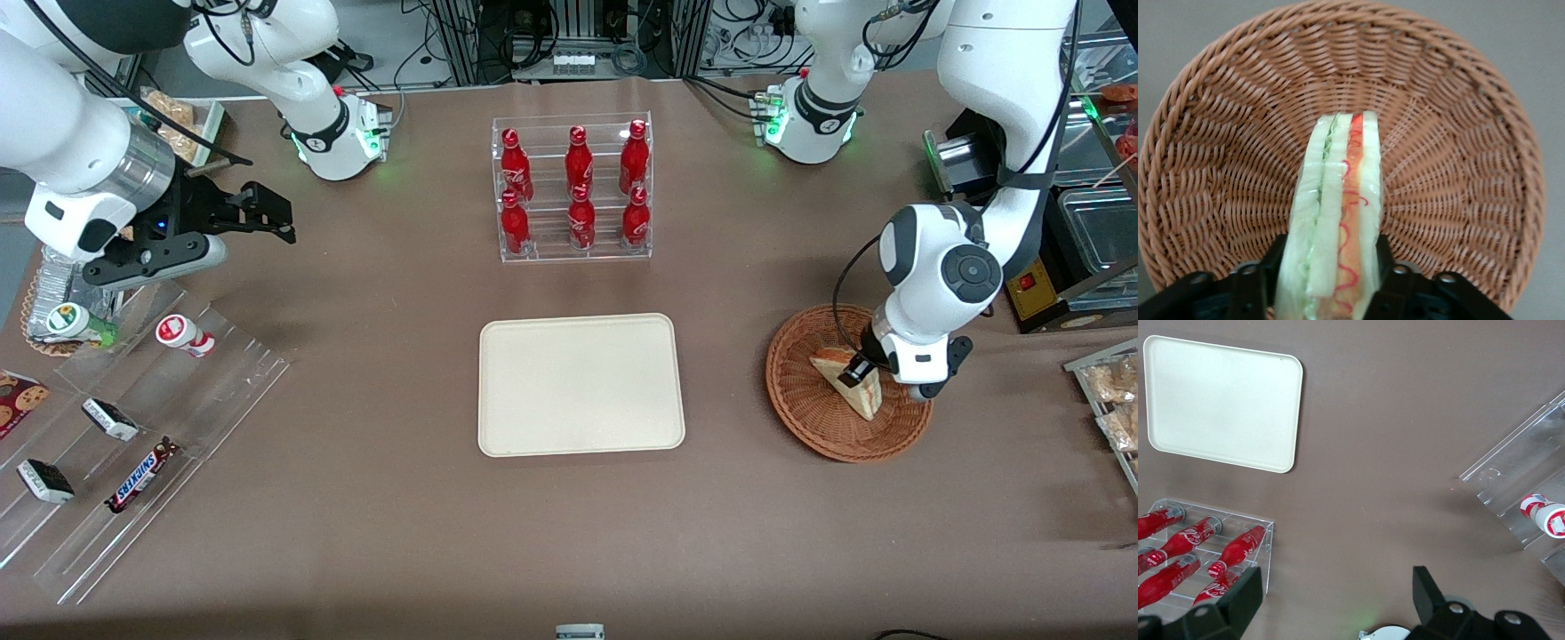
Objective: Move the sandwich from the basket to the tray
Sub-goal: 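Lower the open left gripper over the wrapped sandwich in the basket, then close the left gripper on the sandwich and lift it, then carry the held sandwich over the cream tray with the left gripper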
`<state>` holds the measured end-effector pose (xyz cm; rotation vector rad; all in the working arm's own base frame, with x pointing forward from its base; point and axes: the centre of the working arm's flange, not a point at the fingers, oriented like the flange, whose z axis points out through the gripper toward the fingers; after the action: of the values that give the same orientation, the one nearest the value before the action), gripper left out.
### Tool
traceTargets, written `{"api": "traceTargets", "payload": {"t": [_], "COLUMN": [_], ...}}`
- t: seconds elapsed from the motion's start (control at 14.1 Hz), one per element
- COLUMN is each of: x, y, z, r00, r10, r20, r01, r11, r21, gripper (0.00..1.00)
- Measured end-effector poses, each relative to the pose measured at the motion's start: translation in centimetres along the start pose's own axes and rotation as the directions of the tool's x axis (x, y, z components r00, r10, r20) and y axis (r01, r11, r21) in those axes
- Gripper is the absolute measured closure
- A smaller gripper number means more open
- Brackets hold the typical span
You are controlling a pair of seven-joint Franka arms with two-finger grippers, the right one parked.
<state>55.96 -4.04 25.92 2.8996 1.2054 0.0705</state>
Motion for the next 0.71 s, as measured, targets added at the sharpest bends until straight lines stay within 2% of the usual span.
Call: {"api": "traceTargets", "payload": {"t": [0.07,0.21,0.35,0.43,0.5,0.57,0.71], "x": [0.2,0.1,-1.2,-2.4,-4.2,-6.4,-11.8], "y": [0.4,2.4,6.0,8.2,10.5,12.7,16.8], "z": [-0.5,-2.4,-5.9,-7.6,-8.8,-9.3,-9.2], "r00": [1.0,0.996,0.991,0.985,0.978,0.971,0.958], "r10": [0.02,0.081,0.136,0.17,0.206,0.237,0.287], "r20": [-0.012,-0.021,-0.004,0.0,-0.002,-0.005,0.013], "r01": [-0.02,-0.08,-0.135,-0.169,-0.205,-0.236,-0.287], "r11": [1.0,0.996,0.987,0.981,0.974,0.968,0.957], "r21": [0.006,0.048,0.089,0.096,0.093,0.08,0.038], "gripper": [0.56,0.74,0.78,0.81,0.85,0.85,0.85]}}
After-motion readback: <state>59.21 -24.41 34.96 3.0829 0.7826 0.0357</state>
